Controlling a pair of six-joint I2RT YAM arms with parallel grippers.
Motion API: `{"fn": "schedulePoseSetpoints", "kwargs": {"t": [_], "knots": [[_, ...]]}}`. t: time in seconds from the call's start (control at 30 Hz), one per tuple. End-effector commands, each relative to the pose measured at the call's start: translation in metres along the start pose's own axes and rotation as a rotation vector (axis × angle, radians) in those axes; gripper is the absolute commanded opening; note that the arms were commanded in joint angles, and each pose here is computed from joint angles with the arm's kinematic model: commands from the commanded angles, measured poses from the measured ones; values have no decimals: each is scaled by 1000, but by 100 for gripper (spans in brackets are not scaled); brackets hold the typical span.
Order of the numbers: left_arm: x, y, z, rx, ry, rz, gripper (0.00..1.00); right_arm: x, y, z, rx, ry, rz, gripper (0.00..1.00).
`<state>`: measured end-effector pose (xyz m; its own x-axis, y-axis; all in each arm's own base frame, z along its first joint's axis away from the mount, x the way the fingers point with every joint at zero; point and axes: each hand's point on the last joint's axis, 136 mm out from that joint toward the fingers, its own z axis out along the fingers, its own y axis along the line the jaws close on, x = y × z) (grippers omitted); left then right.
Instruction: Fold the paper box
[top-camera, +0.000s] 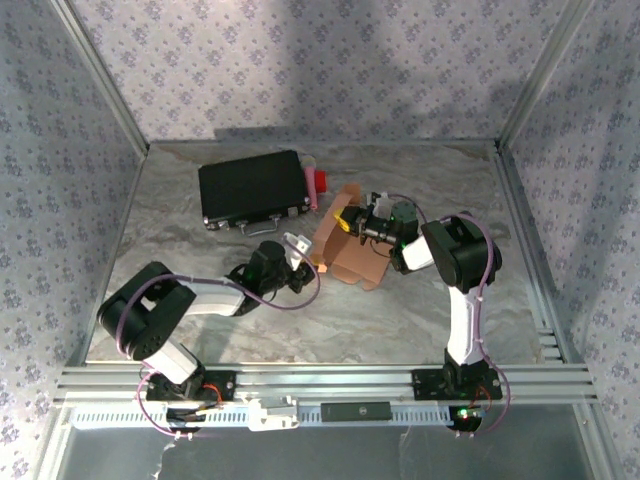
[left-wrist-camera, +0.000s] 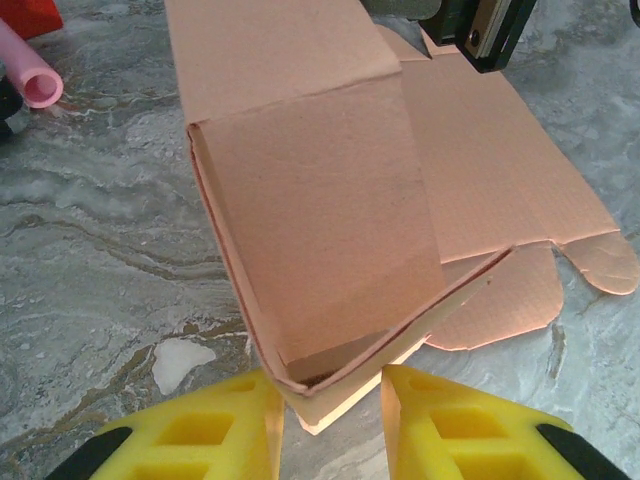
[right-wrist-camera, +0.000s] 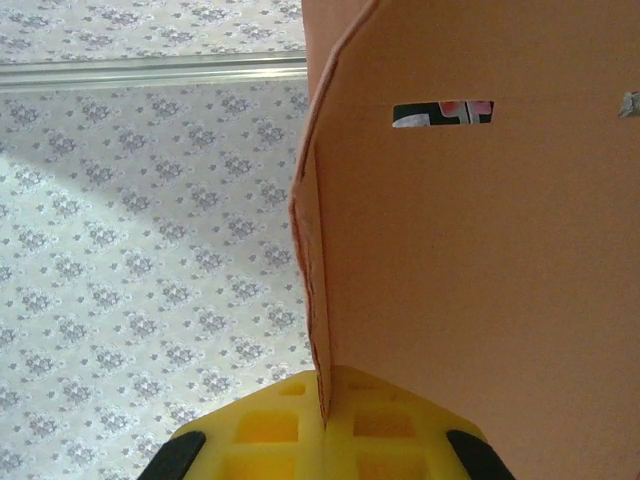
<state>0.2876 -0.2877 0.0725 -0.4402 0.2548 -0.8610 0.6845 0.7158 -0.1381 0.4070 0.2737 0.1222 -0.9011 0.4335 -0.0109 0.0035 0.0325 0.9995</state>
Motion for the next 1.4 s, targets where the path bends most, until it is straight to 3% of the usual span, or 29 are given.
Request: {"fn": "schedulePoseSetpoints", "kwargs": {"t": [0.0,0.5,1.07,1.37], "knots": [[-21,-5,5,-22,-68,-30,32,5,7,8,-19,14,-5,0],[-36,-21,5,-5,-107,-34,30,2,9,6,-39,-3,2,0],[-44,32,-34,-203,-94,-63,24,18,26,40,-91,-112,74,0],[-17,55,-34,-234,-13,-96,24,35,12,61,-77,-126,93,0]]}}
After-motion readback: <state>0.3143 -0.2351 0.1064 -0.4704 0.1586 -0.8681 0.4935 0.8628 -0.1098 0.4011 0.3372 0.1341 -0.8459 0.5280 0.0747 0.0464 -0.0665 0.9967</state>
